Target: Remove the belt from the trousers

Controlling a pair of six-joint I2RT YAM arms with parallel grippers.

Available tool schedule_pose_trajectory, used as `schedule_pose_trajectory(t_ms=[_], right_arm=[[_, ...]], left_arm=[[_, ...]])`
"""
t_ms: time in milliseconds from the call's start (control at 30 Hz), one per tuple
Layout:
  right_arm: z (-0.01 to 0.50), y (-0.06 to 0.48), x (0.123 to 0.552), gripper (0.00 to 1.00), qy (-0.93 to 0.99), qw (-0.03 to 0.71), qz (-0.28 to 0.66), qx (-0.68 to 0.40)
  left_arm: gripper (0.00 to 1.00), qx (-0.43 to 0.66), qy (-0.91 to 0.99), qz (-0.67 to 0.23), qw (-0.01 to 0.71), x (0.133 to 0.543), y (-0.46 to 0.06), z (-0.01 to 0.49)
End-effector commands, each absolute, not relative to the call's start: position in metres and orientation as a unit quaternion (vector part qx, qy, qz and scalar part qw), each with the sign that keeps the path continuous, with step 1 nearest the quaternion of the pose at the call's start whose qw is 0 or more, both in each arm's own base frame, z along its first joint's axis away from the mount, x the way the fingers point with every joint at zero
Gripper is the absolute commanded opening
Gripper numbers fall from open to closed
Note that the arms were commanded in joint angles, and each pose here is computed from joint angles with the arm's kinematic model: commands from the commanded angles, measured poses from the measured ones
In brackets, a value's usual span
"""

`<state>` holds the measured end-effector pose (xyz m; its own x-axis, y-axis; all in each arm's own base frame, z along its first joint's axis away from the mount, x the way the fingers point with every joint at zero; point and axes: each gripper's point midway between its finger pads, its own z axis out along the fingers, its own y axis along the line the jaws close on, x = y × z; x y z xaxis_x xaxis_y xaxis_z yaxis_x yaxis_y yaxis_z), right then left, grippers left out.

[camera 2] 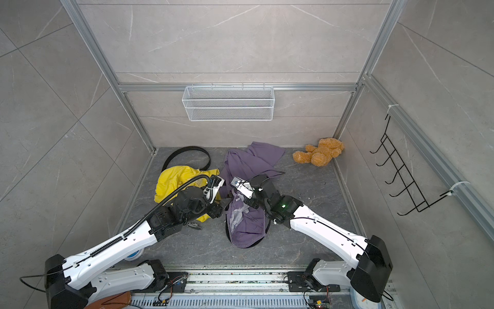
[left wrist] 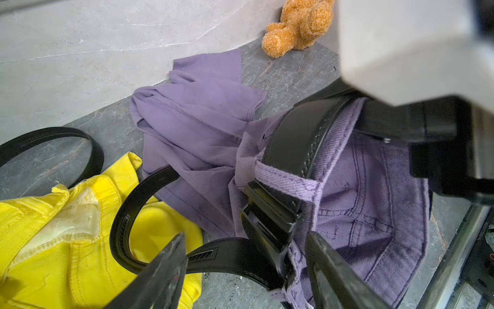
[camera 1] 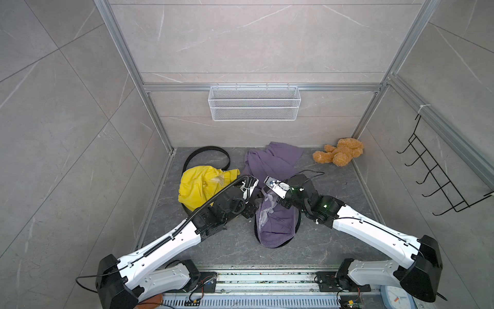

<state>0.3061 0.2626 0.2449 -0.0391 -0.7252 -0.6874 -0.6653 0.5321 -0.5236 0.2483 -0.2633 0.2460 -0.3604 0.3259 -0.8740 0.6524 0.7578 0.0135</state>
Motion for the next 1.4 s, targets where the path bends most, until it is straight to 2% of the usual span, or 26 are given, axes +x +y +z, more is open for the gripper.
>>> schedule_pose_trajectory(t_ms=[0,400,733,800,967,1100,1233,1333,1367], right_arm=[[0.292,0.268,0.304,0.00,0.705,0.548,0.003,-0.450],[0.305,0.269,0.299,0.00,0.703,0.555,0.021,-0.445],[0.308,0.272,0.291,0.00,0.704,0.549,0.048,-0.448],[0.304,0.275,0.289,0.00,0.705,0.545,0.053,-0.451],[0.298,0.280,0.287,0.00,0.706,0.537,0.064,-0.457],[0.297,0.279,0.287,0.00,0.707,0.534,0.062,-0.459],[0.294,0.277,0.286,0.00,0.710,0.528,0.058,-0.461],[0.289,0.275,0.288,0.00,0.717,0.524,0.050,-0.458],[0.288,0.275,0.289,0.04,0.718,0.523,0.048,-0.457]], left_arm=[[0.71,0.299,0.791,-0.175,0.504,0.255,-0.270,0.263],[0.70,0.285,0.800,-0.164,0.501,0.266,-0.276,0.252],[0.59,0.250,0.798,-0.136,0.532,0.278,-0.267,0.253],[0.54,0.249,0.793,-0.136,0.539,0.280,-0.268,0.256],[0.27,0.256,0.785,-0.134,0.548,0.285,-0.274,0.260],[0.11,0.258,0.778,-0.135,0.557,0.286,-0.277,0.263],[0.01,0.260,0.772,-0.137,0.564,0.286,-0.276,0.268],[0.00,0.261,0.770,-0.136,0.566,0.284,-0.273,0.271],[0.00,0.261,0.770,-0.135,0.566,0.283,-0.272,0.272]])
